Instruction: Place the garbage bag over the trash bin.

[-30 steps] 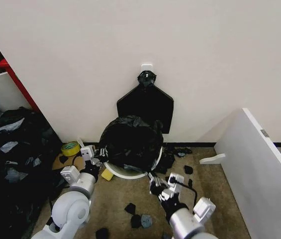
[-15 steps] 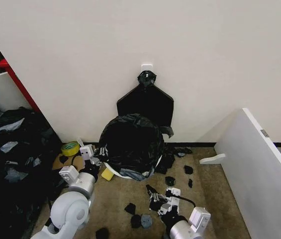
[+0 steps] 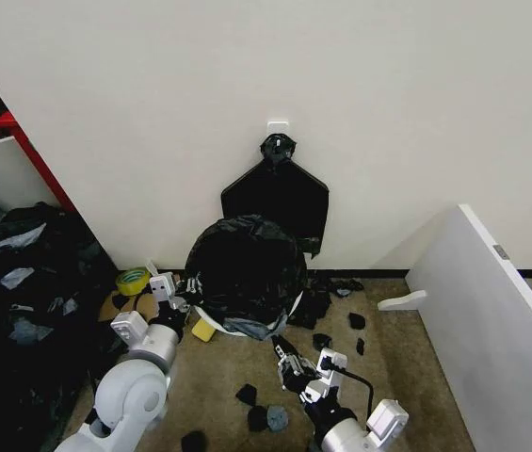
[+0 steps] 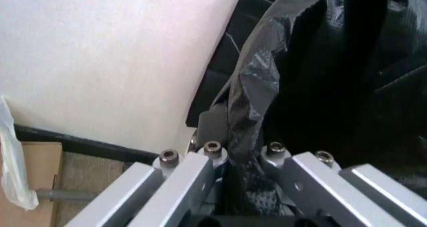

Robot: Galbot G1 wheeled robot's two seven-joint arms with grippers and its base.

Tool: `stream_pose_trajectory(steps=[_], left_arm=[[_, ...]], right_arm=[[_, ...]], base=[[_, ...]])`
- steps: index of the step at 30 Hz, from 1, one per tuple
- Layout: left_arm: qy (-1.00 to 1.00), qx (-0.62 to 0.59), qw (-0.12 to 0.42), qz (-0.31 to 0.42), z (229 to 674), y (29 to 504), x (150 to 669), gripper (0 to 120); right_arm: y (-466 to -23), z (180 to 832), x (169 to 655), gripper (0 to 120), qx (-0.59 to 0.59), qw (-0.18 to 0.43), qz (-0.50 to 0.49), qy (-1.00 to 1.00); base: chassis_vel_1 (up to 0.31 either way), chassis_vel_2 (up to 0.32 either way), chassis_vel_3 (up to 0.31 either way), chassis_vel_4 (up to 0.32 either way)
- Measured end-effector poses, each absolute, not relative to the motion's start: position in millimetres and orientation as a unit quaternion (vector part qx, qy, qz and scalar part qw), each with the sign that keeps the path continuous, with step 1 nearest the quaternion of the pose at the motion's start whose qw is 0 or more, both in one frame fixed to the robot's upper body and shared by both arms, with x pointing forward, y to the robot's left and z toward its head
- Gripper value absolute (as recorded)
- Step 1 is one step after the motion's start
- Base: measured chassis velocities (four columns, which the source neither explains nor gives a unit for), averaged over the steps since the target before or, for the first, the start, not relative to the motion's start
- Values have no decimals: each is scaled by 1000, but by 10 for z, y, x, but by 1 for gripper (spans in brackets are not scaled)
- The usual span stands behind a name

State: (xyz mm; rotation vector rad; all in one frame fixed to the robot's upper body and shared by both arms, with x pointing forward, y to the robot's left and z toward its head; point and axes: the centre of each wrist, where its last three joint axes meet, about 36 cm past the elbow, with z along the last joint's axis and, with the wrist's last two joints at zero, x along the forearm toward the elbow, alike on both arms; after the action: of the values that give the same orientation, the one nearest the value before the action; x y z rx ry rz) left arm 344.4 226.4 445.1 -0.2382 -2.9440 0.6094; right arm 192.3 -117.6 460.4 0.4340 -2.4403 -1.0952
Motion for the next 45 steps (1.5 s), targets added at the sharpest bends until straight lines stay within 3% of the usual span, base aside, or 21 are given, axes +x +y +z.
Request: stream_pose_trajectory(steps=[12, 18, 21, 28, 36, 41, 45], left_arm=[[-975, -80, 60, 198, 4465, 2282, 3467, 1], [-975, -76, 63, 197, 4427, 2295, 3507, 1], [-975, -78, 67, 198, 4402, 2269, 3509, 1], [-976, -75, 67, 195, 4378, 2274, 3538, 1], [-975, -75, 69, 196, 4326, 2231, 3548, 1], [-975, -74, 67, 197, 4340, 2229, 3552, 1], [-975, -73, 65, 198, 4356, 2233, 3541, 1]], right_arm=[[-1156, 4580, 1933, 71, 156, 209, -424, -867], [-1180, 4582, 1955, 89, 180, 186, -417, -871], [-1182, 4531, 2051, 99, 219, 143, -400, -878], [-1335, 4391, 2361, 100, 244, 88, -352, -899], [-1329, 4694, 2455, 100, 204, 135, -388, -888], [-1342, 4883, 2542, 100, 170, 216, -380, -883], [-1328, 4942, 2572, 100, 170, 239, -378, -878]], base=[[0, 0, 0, 0], [0, 0, 0, 0], [0, 0, 0, 0], [0, 0, 0, 0], [0, 0, 0, 0], [0, 0, 0, 0], [0, 0, 0, 0]])
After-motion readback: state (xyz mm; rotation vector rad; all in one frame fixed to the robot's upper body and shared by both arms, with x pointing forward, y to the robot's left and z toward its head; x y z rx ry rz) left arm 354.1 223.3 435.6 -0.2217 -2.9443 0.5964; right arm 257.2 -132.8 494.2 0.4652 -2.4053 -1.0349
